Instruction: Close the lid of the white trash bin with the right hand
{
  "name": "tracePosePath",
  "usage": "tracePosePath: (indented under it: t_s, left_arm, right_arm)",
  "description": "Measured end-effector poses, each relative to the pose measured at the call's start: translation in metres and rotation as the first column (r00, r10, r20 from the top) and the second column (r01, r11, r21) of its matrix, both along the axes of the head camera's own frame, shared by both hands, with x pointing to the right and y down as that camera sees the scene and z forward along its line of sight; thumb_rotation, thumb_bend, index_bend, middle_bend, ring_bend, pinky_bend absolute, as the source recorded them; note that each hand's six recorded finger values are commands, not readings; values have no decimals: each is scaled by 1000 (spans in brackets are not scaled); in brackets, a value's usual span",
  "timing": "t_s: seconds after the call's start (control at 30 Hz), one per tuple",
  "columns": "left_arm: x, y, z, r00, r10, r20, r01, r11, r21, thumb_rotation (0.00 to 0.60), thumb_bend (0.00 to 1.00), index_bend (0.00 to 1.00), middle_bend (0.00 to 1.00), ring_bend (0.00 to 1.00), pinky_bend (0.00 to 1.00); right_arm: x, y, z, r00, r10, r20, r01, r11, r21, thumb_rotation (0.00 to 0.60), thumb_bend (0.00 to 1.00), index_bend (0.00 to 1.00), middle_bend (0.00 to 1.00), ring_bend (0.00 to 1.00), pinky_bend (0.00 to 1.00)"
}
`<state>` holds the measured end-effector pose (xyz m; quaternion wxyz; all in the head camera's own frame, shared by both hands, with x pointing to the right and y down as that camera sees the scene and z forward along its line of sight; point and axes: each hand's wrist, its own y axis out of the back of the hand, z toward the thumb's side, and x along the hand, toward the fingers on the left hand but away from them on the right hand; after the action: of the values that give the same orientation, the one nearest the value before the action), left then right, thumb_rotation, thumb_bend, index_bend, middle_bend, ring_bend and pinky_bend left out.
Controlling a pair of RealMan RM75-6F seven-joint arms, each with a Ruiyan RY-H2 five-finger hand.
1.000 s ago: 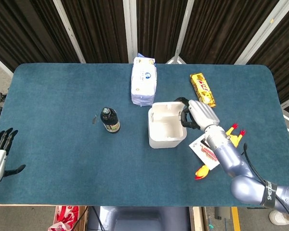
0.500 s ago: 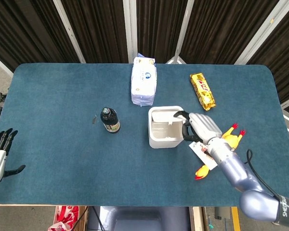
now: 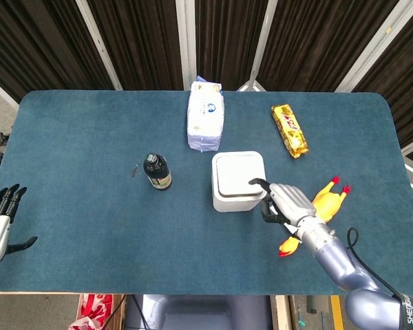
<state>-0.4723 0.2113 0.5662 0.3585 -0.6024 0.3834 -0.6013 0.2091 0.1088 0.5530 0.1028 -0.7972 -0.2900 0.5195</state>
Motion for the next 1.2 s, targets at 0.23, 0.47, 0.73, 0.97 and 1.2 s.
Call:
tracePosePath:
  t_s: [0.23,0.47,0.73,0.97,1.2]
  left_arm:
    - [-1,0,0,1000,-1,0,1,1000,0,600,0,0,0,0,0]
    - [-1,0,-1,1000,-2,-2,2,1000,0,600,0,0,0,0,0]
    - [-1,0,-1,1000,-2,-2,2,1000,3,600,0,0,0,0,0]
    - [-2,0,-2,1000,-4,-2,4,1000,7,600,0,0,0,0,0]
    - [-2,1,-4,1000,4,-1,-4,1000,21,600,0,0,0,0,0]
  right_arm:
    - [1,6,5,1000,1,0,-1,1000,-11,600,778,172,744,878,830]
    - [-4,20,15,1000,-25,-5,25,999,-48,600,778,173,744,878,830]
    - [-5,20,17,1000,-20,-8,20,999,-39,600,778,172,744,878,830]
    - [-1,-6,-3,1000,23,12,-24,993,112,600,763,59,649,752,706]
    - [32,-18,-26,999,16,-48,3,934,356,600,376,0,30,33,160]
